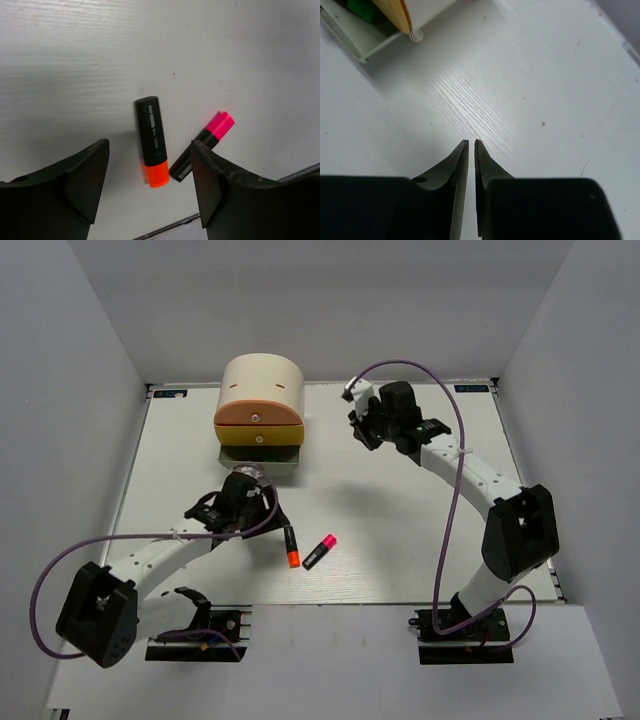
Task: Sort the stationery into containers
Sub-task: Pick up the pen from the center of the board.
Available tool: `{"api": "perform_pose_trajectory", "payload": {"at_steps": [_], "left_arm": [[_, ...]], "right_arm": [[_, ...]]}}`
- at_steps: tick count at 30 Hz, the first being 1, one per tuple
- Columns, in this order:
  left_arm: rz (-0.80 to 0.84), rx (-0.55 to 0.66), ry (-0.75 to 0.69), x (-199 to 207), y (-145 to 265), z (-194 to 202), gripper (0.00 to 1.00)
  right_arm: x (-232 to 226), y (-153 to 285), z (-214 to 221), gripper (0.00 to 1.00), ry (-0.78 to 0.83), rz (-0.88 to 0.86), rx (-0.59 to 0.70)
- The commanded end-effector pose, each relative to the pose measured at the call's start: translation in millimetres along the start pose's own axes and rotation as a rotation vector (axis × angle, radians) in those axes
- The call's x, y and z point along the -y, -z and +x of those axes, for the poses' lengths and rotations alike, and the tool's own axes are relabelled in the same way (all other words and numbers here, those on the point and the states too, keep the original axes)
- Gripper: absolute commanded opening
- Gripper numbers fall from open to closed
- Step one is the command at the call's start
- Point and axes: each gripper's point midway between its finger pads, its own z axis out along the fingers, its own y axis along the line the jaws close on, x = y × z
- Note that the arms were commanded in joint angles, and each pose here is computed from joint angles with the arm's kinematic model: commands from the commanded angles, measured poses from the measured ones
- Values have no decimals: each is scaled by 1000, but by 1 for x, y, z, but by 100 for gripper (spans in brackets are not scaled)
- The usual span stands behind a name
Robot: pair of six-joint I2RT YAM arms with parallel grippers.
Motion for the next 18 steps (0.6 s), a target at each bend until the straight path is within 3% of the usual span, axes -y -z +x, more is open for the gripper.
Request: {"api": "perform_pose_trajectory", "payload": {"at_steps": [1, 7, 18], "left_arm": [[-12, 35, -35, 23, -4, -9, 76], [-153, -5, -76, 29, -25, 1, 77], [-381, -76, -161, 19, -46, 33, 63]], "right_arm": [[7, 20, -3, 16, -65, 20, 27], [19, 32, 12, 16, -122, 35, 23], [28, 42, 25, 16, -174, 39, 23]]}}
